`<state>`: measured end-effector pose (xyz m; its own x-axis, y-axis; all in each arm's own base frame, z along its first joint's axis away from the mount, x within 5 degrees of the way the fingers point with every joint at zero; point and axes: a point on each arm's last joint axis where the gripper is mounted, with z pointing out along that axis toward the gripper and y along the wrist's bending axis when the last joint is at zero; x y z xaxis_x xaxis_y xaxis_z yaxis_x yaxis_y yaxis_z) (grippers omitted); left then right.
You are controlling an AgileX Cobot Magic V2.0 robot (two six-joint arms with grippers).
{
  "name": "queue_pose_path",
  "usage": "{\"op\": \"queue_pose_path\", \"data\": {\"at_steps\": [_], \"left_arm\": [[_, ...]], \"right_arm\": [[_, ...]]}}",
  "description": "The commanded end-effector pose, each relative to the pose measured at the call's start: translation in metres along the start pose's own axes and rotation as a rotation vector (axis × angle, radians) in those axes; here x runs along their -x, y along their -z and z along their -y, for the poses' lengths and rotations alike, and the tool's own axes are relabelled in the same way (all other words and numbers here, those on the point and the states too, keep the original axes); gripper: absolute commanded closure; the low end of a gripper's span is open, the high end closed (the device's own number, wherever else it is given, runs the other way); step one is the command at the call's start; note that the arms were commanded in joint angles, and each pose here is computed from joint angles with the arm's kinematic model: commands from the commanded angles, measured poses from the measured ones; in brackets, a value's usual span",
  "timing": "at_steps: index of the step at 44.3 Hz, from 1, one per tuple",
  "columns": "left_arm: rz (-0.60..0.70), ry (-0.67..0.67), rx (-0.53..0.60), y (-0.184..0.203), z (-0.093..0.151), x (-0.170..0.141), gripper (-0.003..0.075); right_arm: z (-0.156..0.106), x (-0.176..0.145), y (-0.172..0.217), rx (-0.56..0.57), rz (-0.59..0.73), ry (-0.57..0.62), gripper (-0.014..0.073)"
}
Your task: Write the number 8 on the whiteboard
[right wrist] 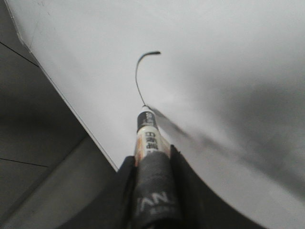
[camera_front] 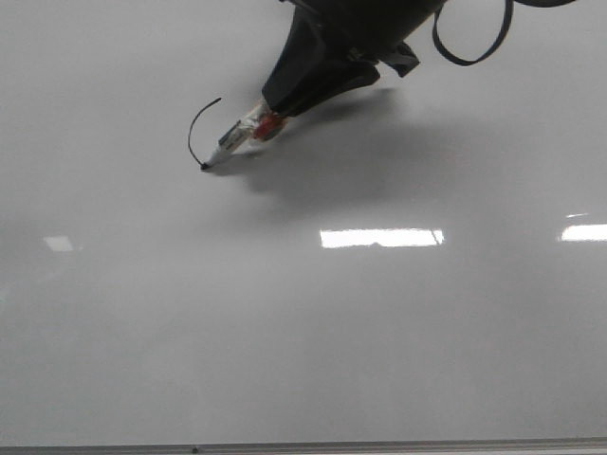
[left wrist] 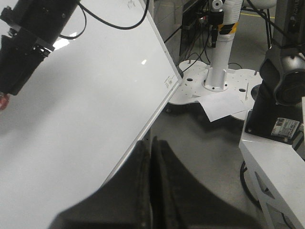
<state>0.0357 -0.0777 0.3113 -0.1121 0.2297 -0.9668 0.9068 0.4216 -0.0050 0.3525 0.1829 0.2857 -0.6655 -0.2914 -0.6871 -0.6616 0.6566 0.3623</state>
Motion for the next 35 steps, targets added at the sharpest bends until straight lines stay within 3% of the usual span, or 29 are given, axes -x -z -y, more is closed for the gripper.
{"op": "queue_pose_path", "data": {"at_steps": [1,9,19,35], "left_arm": [[0.101,0.022,0.007,0.003,-0.001,0.016,0.0741],[0.101,0.022,0.007,0.003,-0.001,0.016,0.0741],[0.101,0.022,0.007,0.003,-0.001,0.016,0.0741],[0.099,0.022,0.006,0.003,-0.001,0.015,0.0741]], "right_arm": [[0.005,0.01,0.033,-0.086,0.108,0.021,0.0664],[0.017,-0.013,0.047,-0.13,0.076,-0.009,0.0664],[0.013,-0.039,0.027,-0.115,-0.004,-0.01,0.0664],[-0.026,-0.022,-0.024,-0.033,0.034,0.025,0.0664]]}}
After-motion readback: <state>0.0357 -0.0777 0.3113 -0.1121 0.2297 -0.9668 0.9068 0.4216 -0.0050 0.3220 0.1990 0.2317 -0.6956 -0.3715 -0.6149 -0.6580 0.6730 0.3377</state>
